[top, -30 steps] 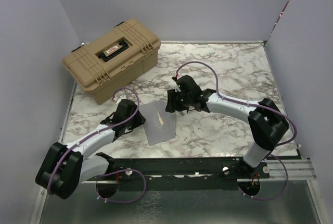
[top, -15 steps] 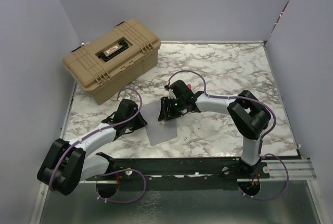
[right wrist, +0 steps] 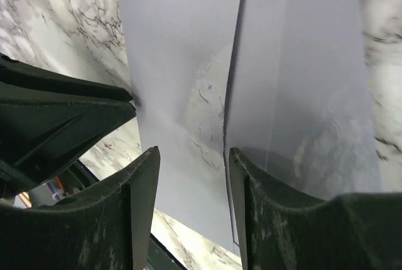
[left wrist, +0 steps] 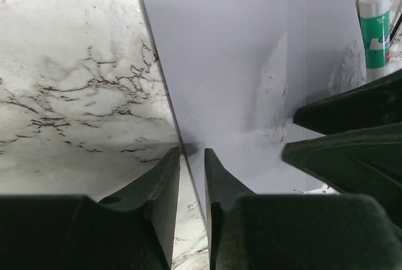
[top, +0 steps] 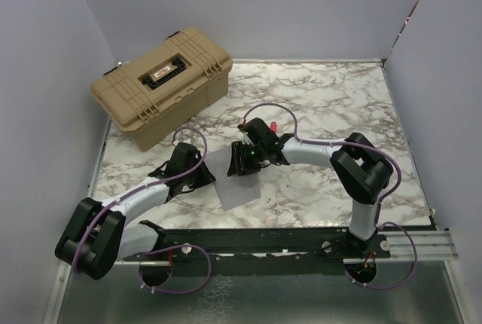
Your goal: Place the letter into the envelope and seal it
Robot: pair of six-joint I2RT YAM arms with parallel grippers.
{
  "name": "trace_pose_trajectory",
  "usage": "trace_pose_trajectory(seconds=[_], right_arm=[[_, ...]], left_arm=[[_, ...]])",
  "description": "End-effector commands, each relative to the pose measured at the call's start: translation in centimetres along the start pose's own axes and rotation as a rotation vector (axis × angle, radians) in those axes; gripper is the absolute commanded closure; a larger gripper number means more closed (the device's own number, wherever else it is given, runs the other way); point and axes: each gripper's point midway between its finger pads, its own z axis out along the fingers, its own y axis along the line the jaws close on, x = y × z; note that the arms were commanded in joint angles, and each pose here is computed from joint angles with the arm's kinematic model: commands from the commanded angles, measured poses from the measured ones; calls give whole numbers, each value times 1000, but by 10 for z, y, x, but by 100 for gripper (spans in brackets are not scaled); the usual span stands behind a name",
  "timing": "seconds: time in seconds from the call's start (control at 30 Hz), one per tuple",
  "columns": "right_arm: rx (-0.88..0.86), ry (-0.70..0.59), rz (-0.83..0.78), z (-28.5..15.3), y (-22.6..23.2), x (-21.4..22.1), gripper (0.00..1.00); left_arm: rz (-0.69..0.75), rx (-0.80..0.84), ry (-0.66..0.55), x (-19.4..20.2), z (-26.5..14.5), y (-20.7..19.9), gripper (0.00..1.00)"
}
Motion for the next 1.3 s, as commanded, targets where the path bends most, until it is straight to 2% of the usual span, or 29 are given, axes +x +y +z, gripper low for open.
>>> trace_pose_trajectory(seconds=[0.0, 0.1, 0.23, 0.3, 0.37, 0.47, 0.67, 0.87, 1.13, 1.27], right_arm=[[109, -144, -66, -33, 5, -33, 48], [210, -248, -120, -61, -4, -52, 48], [434, -357, -199, -92, -42, -68, 47], [549, -357, -238, -103, -60, -72, 45], [592, -337, -289, -103, -69, -72, 45], [610, -292, -315, -97, -76, -67, 46], [631, -211, -314, -85, -90, -53, 51], [617, -124, -296, -67, -98, -41, 55], [610, -86, -276, -49, -110, -32, 62], [610, -99, -274, -50, -114, -32, 74]], left_arm=[[0, -40, -32, -3, -4, 9, 76], [-14, -37, -82, -15, -8, 4, 71], [-24, -86, -196, -43, -17, 3, 61], [-26, -88, -244, -57, -24, -3, 54], [-22, -91, -304, -70, -31, -6, 46], [-28, -102, -385, -88, -42, -8, 30], [-13, -74, -460, -109, -57, -23, 3], [60, -31, -453, -118, -60, -41, 1], [128, 55, -463, -122, -65, -60, 1], [167, 108, -456, -125, -66, -74, 1]])
